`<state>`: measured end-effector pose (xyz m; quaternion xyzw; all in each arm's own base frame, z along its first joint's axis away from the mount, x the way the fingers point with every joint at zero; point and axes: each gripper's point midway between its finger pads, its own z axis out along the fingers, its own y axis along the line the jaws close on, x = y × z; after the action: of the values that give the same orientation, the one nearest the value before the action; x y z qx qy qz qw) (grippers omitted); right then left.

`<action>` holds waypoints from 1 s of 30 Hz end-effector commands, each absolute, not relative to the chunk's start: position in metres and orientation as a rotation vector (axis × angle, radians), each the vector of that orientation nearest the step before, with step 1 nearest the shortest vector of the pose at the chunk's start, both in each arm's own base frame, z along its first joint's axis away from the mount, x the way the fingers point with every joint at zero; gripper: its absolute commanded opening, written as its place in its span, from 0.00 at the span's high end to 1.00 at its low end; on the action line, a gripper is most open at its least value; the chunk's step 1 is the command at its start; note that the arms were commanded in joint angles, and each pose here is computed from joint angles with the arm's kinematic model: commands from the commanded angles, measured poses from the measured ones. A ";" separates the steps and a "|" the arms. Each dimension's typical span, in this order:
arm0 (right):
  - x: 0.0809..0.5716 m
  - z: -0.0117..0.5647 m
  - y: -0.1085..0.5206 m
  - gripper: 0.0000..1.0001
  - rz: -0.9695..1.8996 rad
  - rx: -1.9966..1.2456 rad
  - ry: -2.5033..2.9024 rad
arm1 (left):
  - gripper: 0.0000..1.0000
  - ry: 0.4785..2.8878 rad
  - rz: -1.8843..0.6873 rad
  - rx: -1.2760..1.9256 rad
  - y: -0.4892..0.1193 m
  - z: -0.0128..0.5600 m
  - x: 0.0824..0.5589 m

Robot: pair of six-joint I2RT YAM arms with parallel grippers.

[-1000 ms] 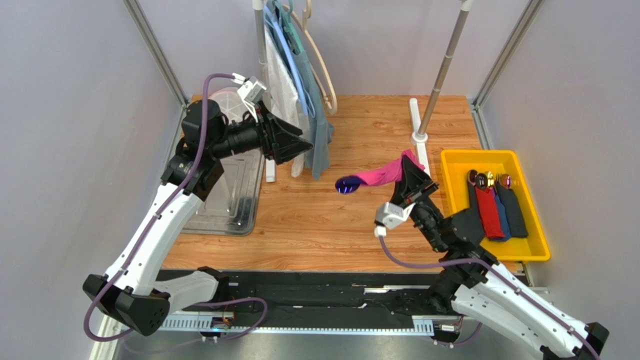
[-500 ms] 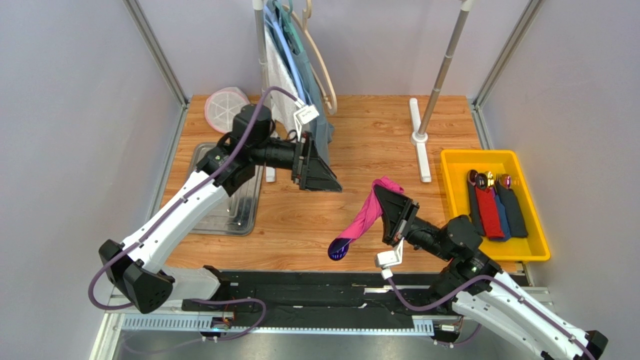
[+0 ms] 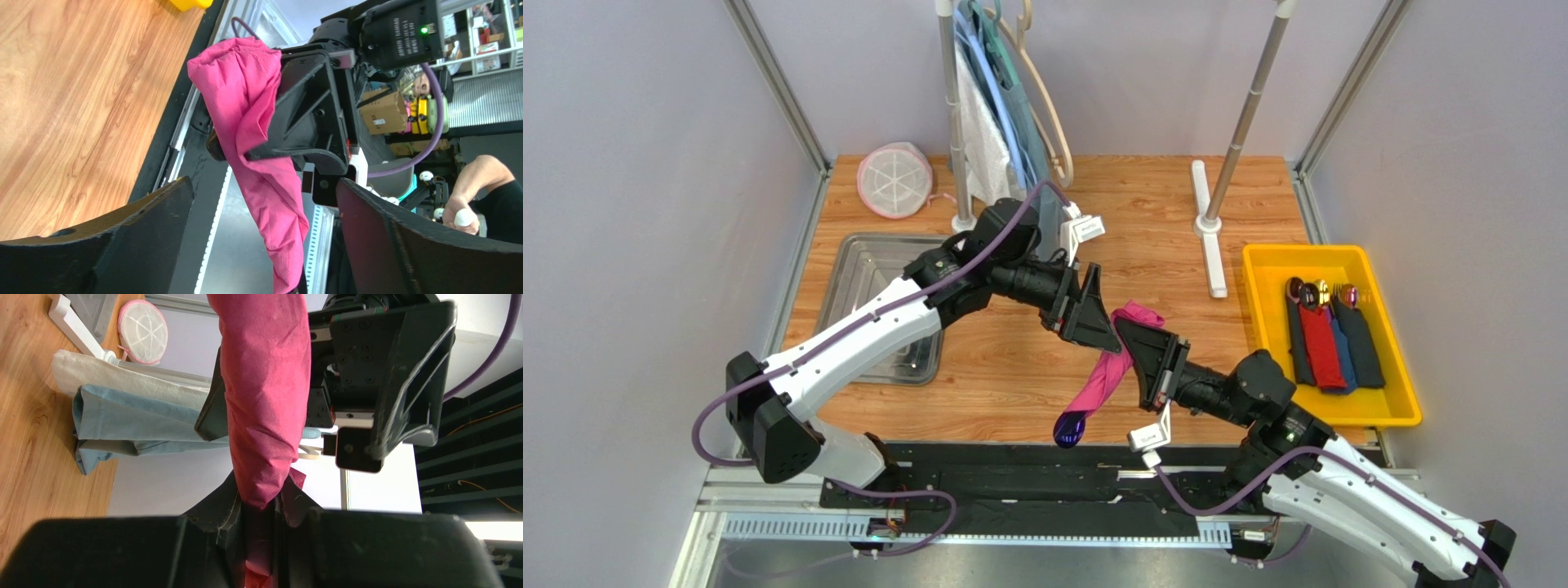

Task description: Place the utensils on the paper napkin and roll it up

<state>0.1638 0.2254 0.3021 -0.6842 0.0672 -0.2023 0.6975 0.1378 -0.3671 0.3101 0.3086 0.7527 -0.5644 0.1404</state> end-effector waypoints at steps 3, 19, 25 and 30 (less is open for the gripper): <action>0.156 0.344 0.221 1.00 -0.501 -1.402 0.103 | 0.21 2.168 -1.617 0.885 -0.374 0.319 0.138; 0.157 0.348 0.219 1.00 -0.539 -1.375 0.114 | 0.36 2.149 -1.838 0.906 -0.378 0.313 0.118; 0.158 0.354 0.216 1.00 -0.551 -1.350 0.130 | 0.79 2.118 -1.909 0.909 -0.377 0.314 0.114; 0.156 0.343 0.208 1.00 -0.526 -1.390 0.171 | 1.00 2.119 -1.874 0.887 -0.368 0.310 0.123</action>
<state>0.1613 0.2251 0.3104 -0.6755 0.0589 -0.2342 0.6967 0.1216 -0.3769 0.2979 0.2689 0.7355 -0.6199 0.0493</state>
